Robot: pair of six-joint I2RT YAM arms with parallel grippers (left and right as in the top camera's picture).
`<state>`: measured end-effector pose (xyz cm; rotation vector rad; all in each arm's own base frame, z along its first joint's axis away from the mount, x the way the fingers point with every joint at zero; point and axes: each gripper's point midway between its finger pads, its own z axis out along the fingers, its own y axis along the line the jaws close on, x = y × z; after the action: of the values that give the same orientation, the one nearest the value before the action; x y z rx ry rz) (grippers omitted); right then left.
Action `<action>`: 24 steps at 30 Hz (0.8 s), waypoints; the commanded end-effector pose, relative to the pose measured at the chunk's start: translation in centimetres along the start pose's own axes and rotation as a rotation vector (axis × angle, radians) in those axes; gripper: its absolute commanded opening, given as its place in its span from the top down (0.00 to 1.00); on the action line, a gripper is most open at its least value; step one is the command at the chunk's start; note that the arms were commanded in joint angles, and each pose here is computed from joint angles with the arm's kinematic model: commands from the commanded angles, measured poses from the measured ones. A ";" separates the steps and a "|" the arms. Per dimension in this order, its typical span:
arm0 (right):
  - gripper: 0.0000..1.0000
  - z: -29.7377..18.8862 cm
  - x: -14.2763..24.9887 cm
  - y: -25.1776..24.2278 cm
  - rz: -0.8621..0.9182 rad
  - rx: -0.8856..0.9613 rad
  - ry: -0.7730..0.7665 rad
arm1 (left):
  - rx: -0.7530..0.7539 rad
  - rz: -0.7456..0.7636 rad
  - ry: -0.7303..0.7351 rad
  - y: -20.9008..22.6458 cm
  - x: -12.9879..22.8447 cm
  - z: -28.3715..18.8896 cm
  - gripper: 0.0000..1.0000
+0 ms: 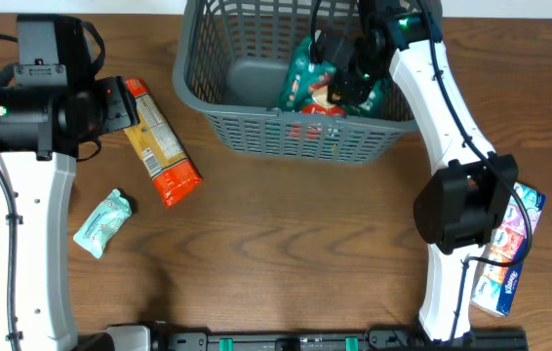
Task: Pack container
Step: 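Carry the pouch over the basket and release it inside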
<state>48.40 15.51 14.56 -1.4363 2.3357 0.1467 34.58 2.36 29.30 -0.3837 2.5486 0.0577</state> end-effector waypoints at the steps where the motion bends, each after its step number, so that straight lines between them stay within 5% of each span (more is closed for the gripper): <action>1: 0.01 -3.6 -2.3 0.2 0.055 0.027 -0.090 | 0.000 -0.022 -0.024 0.2 -0.3 -0.9 0.30; 5: 0.01 -9.1 -5.4 -2.0 0.157 0.169 -0.238 | 0.000 -0.022 -0.025 0.2 -0.3 -0.9 0.31; 11: 0.01 -21.9 -6.1 -6.9 0.595 0.438 -0.487 | 0.000 -0.022 -0.026 0.2 -0.3 -0.9 0.30; 13: 0.01 -25.1 -3.5 -7.4 0.731 0.486 -0.494 | 0.000 -0.022 -0.028 0.2 -0.4 -0.9 0.30; 19: 0.01 -30.7 12.9 -7.1 1.411 0.692 -0.285 | 0.002 -0.023 -0.032 0.2 -0.5 -0.9 0.30; 24: 0.01 -30.2 19.9 -4.0 1.608 0.604 -0.090 | 0.002 -0.023 -0.032 0.2 -0.5 -0.9 0.30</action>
<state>36.12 -10.14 37.04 0.6361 2.4563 -0.1129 34.67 2.36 29.37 -0.3833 2.5437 0.0567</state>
